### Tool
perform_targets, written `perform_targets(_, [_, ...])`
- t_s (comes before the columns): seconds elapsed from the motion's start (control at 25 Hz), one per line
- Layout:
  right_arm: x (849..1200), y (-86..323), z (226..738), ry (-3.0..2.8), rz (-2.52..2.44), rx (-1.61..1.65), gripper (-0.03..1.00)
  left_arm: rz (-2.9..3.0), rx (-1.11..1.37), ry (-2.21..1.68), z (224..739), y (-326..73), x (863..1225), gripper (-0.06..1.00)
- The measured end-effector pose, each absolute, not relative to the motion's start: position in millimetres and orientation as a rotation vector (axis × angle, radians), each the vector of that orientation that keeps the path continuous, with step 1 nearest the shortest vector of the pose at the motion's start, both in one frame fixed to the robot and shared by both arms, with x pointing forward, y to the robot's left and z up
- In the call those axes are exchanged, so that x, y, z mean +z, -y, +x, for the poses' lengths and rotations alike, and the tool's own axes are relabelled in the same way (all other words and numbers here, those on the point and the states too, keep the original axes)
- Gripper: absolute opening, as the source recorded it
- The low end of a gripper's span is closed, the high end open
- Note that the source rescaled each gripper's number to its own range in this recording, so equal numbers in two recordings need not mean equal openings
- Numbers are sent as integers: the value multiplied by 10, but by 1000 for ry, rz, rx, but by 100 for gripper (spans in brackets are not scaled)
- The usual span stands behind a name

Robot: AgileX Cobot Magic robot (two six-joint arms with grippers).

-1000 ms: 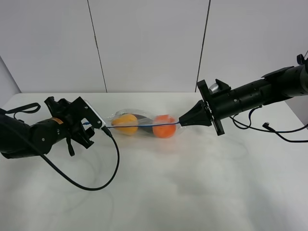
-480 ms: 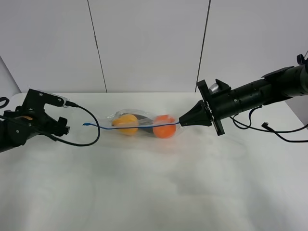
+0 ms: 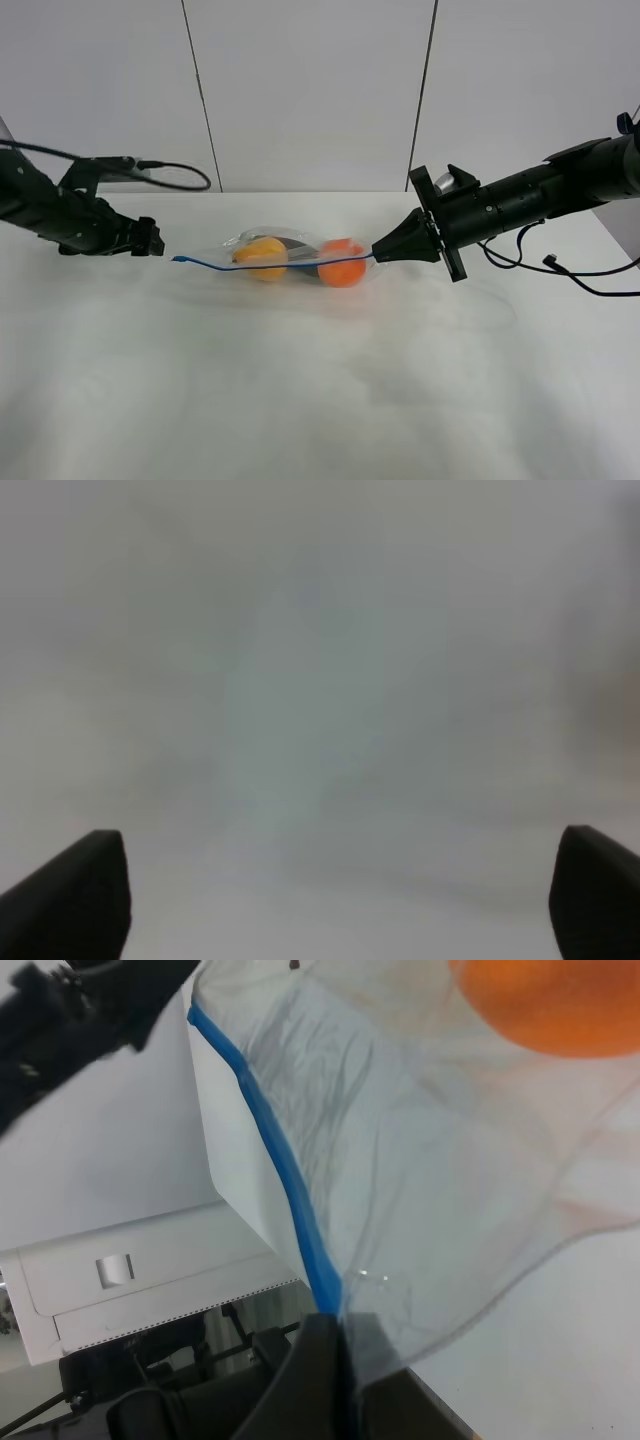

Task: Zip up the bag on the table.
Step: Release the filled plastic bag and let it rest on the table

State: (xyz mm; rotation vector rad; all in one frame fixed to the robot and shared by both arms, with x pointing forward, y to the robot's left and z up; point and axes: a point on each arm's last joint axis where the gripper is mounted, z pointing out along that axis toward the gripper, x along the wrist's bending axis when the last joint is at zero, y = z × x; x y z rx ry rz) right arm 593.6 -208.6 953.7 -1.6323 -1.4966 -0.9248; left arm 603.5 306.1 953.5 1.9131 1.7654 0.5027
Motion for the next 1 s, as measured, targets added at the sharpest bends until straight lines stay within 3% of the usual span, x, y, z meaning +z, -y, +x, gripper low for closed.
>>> perform_targets(0.28, [9537, 2086, 5936, 1497, -1632, -925, 0, 2029, 106, -2027, 6123, -3046, 9930, 96])
perform_targets(0.76, [9537, 2086, 5936, 1497, -1632, -925, 0, 2191, 83, -2212, 5942, -3193, 10137, 96])
perform_targets(1.0, [9537, 2086, 5936, 1497, -1632, -925, 0, 2182, 49, -2219, 5451, -3156, 10267, 96])
